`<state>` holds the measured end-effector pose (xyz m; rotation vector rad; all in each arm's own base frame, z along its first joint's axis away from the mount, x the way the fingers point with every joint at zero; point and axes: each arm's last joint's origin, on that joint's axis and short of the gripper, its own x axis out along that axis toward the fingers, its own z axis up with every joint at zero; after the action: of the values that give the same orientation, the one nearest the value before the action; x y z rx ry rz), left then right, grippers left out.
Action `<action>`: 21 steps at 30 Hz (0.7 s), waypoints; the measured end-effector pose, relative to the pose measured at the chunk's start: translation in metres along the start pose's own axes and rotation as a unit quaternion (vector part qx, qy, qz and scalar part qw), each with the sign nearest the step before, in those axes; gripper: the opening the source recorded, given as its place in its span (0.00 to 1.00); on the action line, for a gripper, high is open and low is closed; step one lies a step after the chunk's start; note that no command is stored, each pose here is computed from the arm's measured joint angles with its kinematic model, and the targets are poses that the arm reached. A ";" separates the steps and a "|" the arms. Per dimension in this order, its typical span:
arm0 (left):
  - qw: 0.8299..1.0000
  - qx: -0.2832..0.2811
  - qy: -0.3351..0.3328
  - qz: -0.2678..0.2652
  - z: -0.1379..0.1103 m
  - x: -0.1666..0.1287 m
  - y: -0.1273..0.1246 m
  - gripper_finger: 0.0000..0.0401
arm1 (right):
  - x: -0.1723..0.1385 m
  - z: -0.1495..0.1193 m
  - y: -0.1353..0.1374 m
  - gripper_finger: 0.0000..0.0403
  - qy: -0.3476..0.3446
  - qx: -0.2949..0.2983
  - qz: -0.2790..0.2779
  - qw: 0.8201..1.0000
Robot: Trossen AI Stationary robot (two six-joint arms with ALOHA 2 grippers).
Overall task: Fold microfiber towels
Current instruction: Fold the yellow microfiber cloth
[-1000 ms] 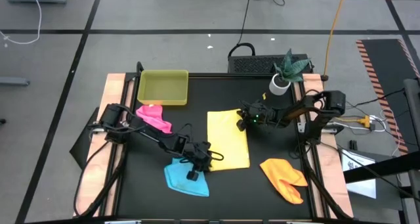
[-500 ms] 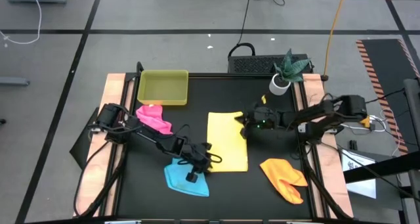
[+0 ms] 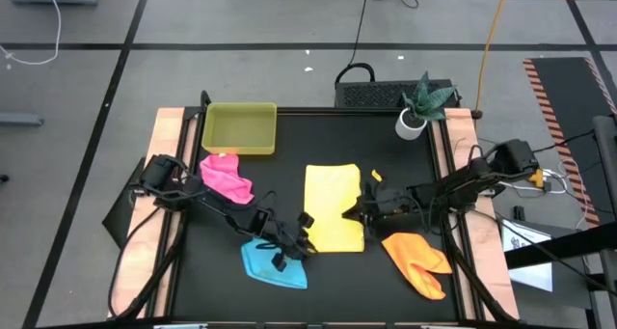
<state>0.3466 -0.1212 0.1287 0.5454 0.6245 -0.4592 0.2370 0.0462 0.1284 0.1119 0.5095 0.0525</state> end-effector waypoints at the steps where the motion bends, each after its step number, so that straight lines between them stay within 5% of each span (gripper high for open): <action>1: 1.000 0.006 0.011 -0.006 -0.001 0.000 -0.002 0.23 | -0.001 0.000 0.002 0.07 -0.001 -0.004 0.004 1.000; 7: 0.998 0.021 0.061 -0.028 -0.012 0.003 -0.008 0.23 | -0.003 0.002 0.008 0.11 -0.007 -0.031 0.014 0.999; 21: 0.997 0.043 0.058 0.004 -0.012 0.006 -0.006 0.23 | -0.005 -0.004 0.021 0.13 0.008 -0.076 0.038 0.996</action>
<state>0.3426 -0.1204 0.1147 0.6590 0.7161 -0.4499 0.2304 0.0668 0.1301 -0.0182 0.5162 0.1671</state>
